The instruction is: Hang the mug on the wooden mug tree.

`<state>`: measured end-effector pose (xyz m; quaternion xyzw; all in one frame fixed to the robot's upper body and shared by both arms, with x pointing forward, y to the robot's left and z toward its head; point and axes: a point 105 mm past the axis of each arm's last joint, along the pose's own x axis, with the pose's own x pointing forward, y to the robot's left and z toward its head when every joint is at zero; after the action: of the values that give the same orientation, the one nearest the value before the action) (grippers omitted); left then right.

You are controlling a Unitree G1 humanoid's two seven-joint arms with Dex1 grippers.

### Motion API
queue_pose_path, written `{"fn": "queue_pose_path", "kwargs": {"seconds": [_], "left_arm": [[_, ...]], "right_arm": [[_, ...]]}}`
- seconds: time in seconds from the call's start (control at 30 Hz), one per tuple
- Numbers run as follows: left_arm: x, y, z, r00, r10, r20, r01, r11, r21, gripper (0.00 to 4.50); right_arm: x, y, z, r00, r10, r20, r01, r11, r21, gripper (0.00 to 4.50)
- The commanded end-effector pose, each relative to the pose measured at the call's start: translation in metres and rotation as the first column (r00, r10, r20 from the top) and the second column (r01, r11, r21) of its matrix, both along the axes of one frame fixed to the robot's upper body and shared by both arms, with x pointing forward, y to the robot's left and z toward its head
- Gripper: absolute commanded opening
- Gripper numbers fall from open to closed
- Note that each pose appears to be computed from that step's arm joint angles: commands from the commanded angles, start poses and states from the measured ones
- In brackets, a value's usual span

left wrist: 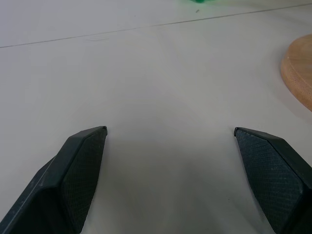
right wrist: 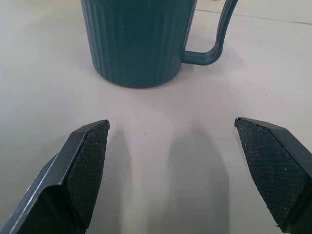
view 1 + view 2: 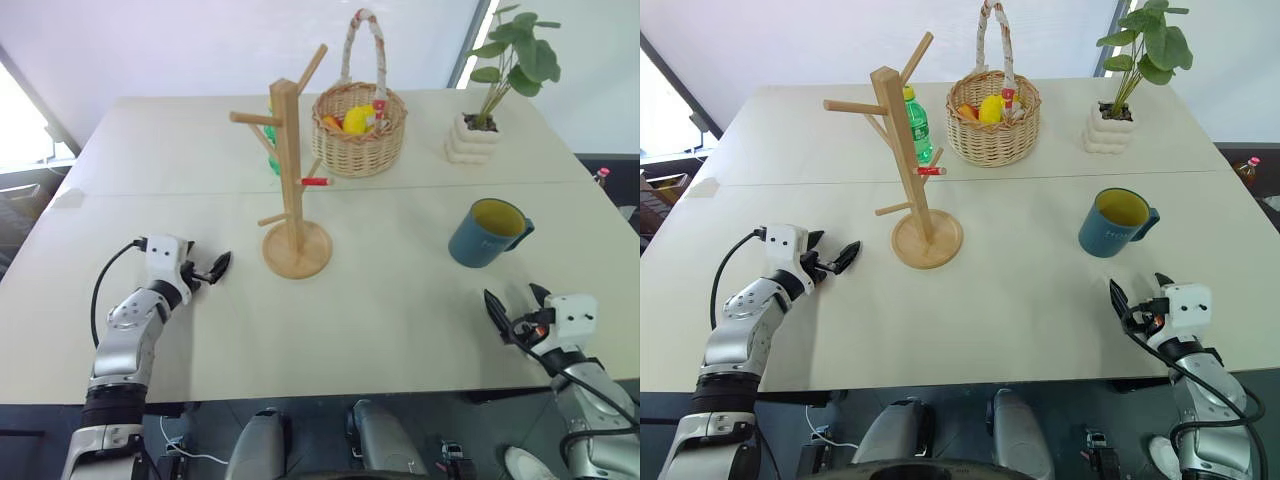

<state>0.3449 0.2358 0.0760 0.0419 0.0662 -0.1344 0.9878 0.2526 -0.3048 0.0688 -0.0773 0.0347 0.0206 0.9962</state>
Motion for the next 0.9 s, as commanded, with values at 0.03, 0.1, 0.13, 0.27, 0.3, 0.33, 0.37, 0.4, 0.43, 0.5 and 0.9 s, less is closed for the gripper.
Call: {"fn": "queue_pose_path", "kwargs": {"seconds": [0.03,0.1,0.13,0.27,0.3,0.33,0.37,0.4,0.43,0.5,0.9], "left_arm": [[0.001,0.005,0.007,1.000,0.015,0.020,-0.015,1.000,0.013,4.50],[0.000,0.005,0.007,1.000,0.018,0.018,-0.018,1.000,0.013,4.50],[0.000,0.006,0.007,1.000,0.019,0.016,-0.019,1.000,0.014,4.50],[-0.009,0.004,0.007,1.000,-0.006,0.013,0.006,1.000,0.004,4.50],[-0.011,0.002,0.007,1.000,-0.021,0.011,0.021,1.000,0.000,4.50],[-0.014,-0.002,0.007,0.999,-0.050,0.006,0.050,0.999,-0.001,4.50],[-0.019,-0.007,0.008,0.996,-0.088,0.001,0.088,0.996,0.001,4.50],[-0.023,-0.013,0.008,0.992,-0.126,-0.004,0.126,0.992,-0.001,4.50],[-0.029,-0.019,0.009,0.986,-0.166,-0.004,0.166,0.986,-0.007,4.50],[-0.039,-0.029,0.012,0.972,-0.236,0.001,0.236,0.971,-0.031,4.50],[-0.101,-0.110,0.026,0.718,-0.696,-0.001,0.689,0.711,-0.141,4.50]], "right_arm": [[0.001,-0.005,0.011,0.999,-0.009,0.038,0.010,1.000,-0.025,4.29],[0.001,-0.005,0.011,0.999,-0.008,0.037,0.008,1.000,-0.025,4.29],[0.001,-0.005,0.010,0.999,-0.007,0.037,0.008,1.000,-0.025,4.29],[0.000,-0.003,0.010,0.999,-0.004,0.033,0.005,1.000,-0.021,4.29],[0.000,-0.003,0.010,0.999,-0.005,0.033,0.006,1.000,-0.021,4.29],[0.000,-0.003,0.010,0.999,-0.006,0.034,0.007,1.000,-0.020,4.29],[0.000,-0.004,0.009,0.999,-0.012,0.034,0.013,1.000,-0.020,4.29],[0.000,-0.005,0.009,0.999,-0.018,0.032,0.018,1.000,-0.017,4.29],[0.000,-0.005,0.008,0.999,-0.021,0.031,0.021,1.000,-0.016,4.29],[0.000,-0.004,0.007,0.999,-0.014,0.029,0.015,1.000,-0.013,4.29],[0.003,-0.026,0.021,0.992,-0.099,0.078,0.103,0.993,-0.055,4.29]]}}
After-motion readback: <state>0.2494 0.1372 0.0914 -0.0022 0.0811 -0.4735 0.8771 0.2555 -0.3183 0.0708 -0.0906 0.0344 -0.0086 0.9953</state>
